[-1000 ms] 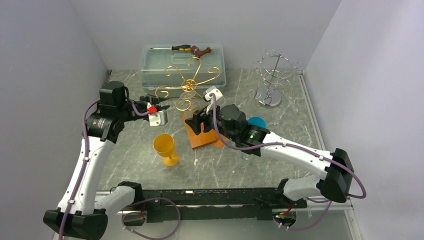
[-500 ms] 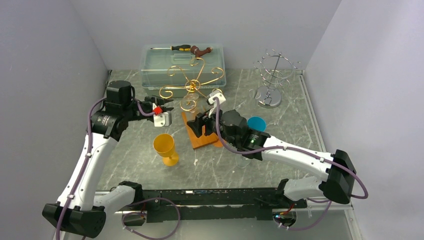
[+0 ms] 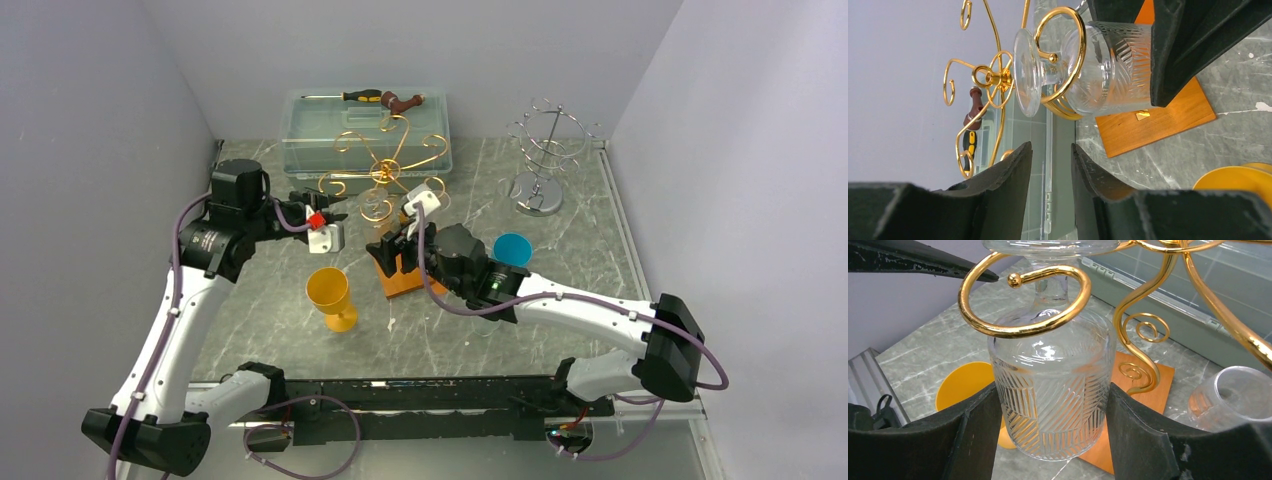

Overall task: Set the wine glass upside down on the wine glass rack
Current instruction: Turn the wine glass upside down at the wine rack.

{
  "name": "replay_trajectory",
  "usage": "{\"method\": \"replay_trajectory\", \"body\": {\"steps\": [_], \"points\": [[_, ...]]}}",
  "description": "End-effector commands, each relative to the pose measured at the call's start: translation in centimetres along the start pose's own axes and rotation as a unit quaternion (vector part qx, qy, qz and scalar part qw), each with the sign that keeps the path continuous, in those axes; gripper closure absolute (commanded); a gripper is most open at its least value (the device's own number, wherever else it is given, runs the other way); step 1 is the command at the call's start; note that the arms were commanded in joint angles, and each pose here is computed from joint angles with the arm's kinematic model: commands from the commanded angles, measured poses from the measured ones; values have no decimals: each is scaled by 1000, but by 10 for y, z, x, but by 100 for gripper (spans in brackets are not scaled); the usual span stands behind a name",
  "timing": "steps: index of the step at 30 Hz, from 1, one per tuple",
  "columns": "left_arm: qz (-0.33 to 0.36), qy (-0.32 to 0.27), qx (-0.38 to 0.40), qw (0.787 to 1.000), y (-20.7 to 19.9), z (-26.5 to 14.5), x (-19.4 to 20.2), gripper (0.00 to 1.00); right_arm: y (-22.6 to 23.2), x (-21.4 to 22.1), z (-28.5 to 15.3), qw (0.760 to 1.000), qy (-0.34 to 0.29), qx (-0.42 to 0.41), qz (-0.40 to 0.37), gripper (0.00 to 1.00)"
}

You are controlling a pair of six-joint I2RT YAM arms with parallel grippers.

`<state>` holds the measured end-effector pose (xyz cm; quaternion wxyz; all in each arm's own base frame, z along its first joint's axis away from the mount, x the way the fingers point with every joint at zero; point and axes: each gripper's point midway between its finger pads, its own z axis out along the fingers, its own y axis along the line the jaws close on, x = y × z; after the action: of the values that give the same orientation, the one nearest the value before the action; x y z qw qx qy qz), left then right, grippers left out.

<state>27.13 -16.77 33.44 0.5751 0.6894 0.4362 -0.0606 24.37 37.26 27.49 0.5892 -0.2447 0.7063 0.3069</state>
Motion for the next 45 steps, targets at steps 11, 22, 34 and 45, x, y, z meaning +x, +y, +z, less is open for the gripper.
{"method": "replay_trajectory", "body": {"steps": [11,22,34,45], "points": [[29,39,-32,998,28,0,11,59,19,-53,-12,988,-123,-54,-80,90],[36,57,-43,997,35,1,20,59,17,-43,-19,982,-141,-60,-109,93],[6,64,-55,996,39,-4,18,59,26,-25,-5,976,-140,-69,-154,97],[-40,72,-79,993,51,-8,16,58,15,-27,-21,972,-174,-10,-155,99]]}}
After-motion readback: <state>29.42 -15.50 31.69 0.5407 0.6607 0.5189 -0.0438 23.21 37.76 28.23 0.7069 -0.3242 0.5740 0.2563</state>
